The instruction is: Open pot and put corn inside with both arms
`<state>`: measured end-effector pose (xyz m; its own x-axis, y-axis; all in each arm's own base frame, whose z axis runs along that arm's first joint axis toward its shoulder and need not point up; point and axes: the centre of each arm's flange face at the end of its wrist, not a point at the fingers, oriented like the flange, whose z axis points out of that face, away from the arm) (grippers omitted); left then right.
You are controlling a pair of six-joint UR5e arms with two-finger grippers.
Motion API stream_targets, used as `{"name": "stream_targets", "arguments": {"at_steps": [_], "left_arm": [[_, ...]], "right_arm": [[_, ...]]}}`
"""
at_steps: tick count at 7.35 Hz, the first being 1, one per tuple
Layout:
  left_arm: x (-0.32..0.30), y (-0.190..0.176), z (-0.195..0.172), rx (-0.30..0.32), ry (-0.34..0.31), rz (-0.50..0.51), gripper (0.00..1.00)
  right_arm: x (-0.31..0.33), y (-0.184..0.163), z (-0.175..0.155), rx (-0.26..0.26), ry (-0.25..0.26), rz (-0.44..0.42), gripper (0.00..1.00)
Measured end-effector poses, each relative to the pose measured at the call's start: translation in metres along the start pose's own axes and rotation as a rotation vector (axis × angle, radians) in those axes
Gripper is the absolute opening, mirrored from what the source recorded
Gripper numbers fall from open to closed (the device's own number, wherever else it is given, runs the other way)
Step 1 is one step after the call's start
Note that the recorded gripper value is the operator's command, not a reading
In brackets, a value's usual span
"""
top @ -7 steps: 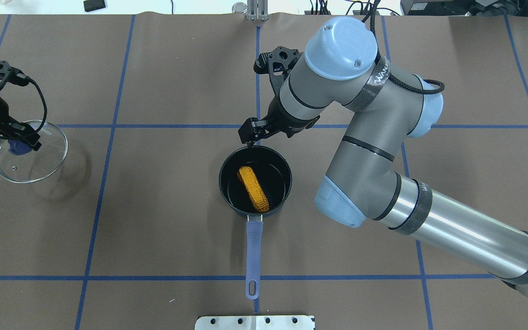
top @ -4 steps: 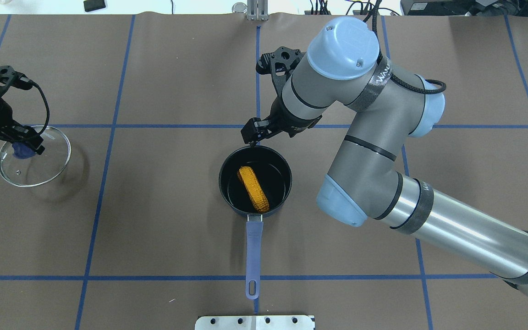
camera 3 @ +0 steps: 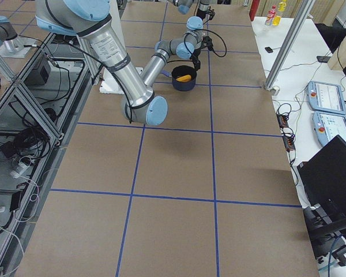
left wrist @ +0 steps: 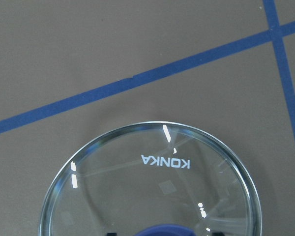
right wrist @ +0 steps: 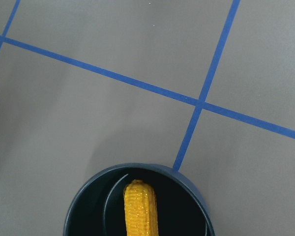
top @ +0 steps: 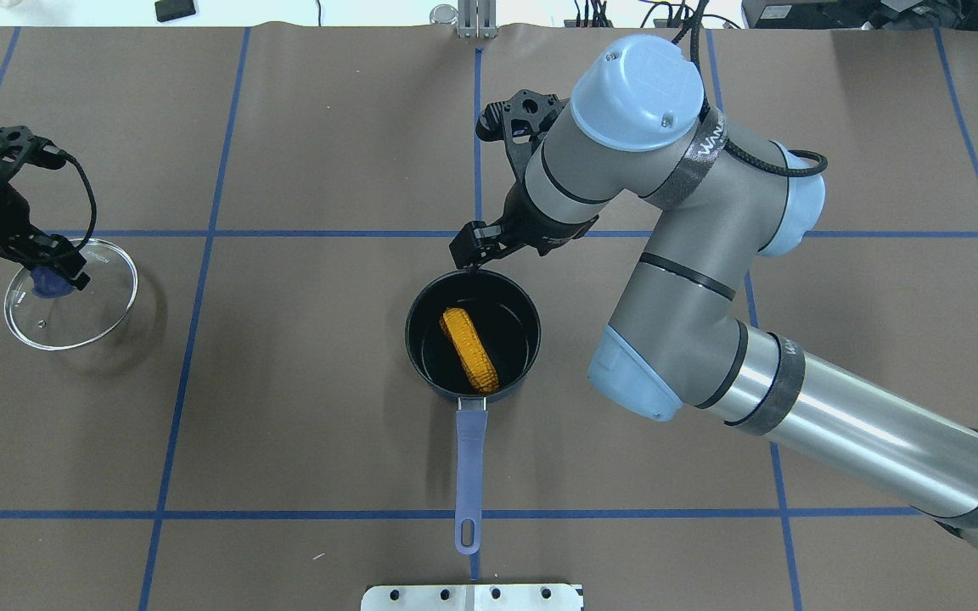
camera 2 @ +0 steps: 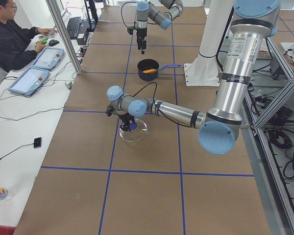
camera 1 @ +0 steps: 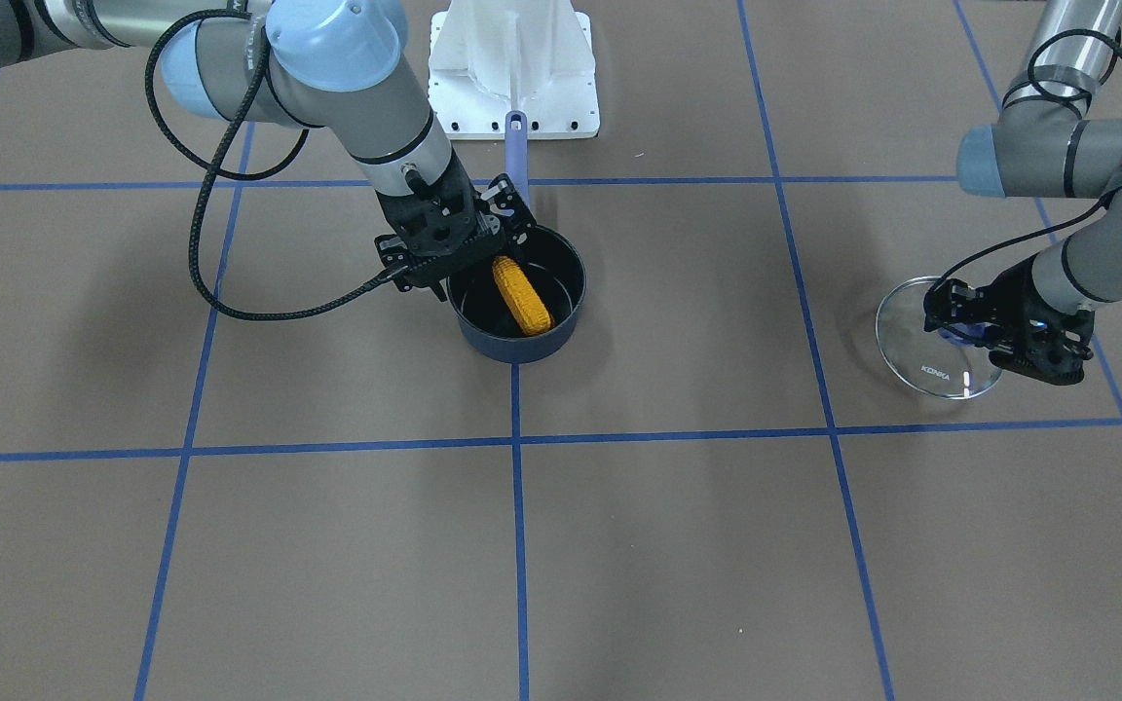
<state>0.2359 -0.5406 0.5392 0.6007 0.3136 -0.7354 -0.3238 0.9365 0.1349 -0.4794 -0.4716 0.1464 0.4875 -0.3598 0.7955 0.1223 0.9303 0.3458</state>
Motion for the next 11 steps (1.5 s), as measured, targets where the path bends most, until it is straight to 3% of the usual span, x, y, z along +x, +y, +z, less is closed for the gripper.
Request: {"name": "stream_targets", "arguments": {"at_steps": [4,6,11], "left_arm": [[-0.009,-0.005,0.011,0.009,0.003,0.005,0.69],[-0.009,-0.006,0.011,0.011,0.005,0.007,0.99],[0.006,-0.009,-0.008,0.043,0.023,0.033,1.00]], "right_arm": [[0.002,0.001,0.001,-0.002,0.003,-0.003,1.00],[0.003,0.001,0.002,-0.003,0.004,-0.003,1.00],[0.013,-0.003,-0.001,0.006,0.013,0.007,1.00]]}}
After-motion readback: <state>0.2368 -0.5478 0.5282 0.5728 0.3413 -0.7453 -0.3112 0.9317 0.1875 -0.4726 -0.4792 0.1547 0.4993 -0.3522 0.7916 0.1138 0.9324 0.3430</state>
